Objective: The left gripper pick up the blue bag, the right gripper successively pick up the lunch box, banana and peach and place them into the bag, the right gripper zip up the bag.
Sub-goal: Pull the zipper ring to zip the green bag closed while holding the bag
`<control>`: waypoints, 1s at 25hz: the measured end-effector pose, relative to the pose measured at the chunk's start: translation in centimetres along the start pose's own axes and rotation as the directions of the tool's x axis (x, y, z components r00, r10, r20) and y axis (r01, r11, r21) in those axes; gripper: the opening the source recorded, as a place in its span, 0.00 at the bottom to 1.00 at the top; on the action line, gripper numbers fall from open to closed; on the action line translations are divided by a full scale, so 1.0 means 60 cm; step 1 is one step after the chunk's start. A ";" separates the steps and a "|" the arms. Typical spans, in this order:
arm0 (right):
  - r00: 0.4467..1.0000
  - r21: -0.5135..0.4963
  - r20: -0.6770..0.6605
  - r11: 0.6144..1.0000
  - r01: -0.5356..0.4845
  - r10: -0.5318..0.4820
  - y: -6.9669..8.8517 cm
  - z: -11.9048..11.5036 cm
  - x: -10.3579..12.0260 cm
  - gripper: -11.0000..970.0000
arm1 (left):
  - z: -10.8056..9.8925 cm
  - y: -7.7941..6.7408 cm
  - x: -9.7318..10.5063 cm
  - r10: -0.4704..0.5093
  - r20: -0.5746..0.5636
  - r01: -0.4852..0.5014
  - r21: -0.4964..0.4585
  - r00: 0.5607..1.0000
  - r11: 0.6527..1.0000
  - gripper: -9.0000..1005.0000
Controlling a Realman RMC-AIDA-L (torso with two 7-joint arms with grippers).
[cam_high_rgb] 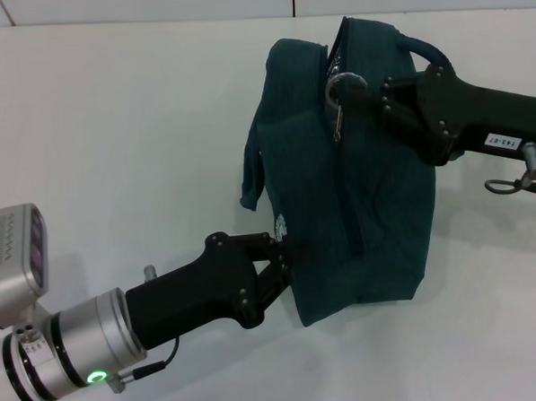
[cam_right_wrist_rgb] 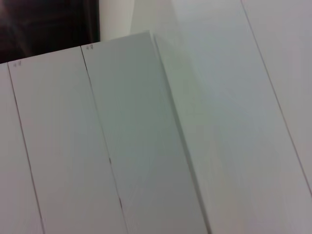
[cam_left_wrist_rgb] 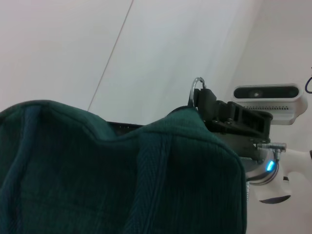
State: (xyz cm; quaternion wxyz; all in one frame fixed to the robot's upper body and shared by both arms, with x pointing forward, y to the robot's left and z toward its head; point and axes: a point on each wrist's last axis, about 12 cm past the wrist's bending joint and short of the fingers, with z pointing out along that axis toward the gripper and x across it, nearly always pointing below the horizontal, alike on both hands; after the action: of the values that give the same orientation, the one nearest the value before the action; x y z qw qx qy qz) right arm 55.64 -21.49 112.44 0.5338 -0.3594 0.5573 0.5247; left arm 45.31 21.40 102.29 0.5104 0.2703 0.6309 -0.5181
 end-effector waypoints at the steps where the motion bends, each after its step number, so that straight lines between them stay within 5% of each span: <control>1: 1.000 0.004 0.008 1.000 -0.002 0.002 0.000 -0.001 0.000 0.05 | 0.001 0.000 0.000 0.003 -0.006 -0.003 0.006 1.000 1.000 0.09; 10: 0.995 0.075 0.091 0.996 -0.046 0.039 -0.008 -0.010 -0.001 0.05 | 0.004 -0.002 0.005 0.014 -0.049 -0.013 0.034 0.999 0.999 0.11; 23: 0.998 0.047 0.028 0.998 -0.052 0.051 0.002 -0.007 0.018 0.06 | 0.005 -0.007 -0.026 0.012 0.109 -0.019 0.064 0.994 0.998 0.15; 25: 0.998 0.046 0.028 0.998 -0.053 0.051 0.003 -0.008 0.018 0.06 | 0.008 -0.006 -0.029 0.013 0.110 -0.021 0.071 0.994 0.997 0.28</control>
State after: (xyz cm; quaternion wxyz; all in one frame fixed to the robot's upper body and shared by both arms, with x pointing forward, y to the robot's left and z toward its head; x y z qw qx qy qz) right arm 55.19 -21.73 111.38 0.5356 -0.3251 0.5713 0.5301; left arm 45.75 21.14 104.05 0.5384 0.2651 0.5806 -0.5502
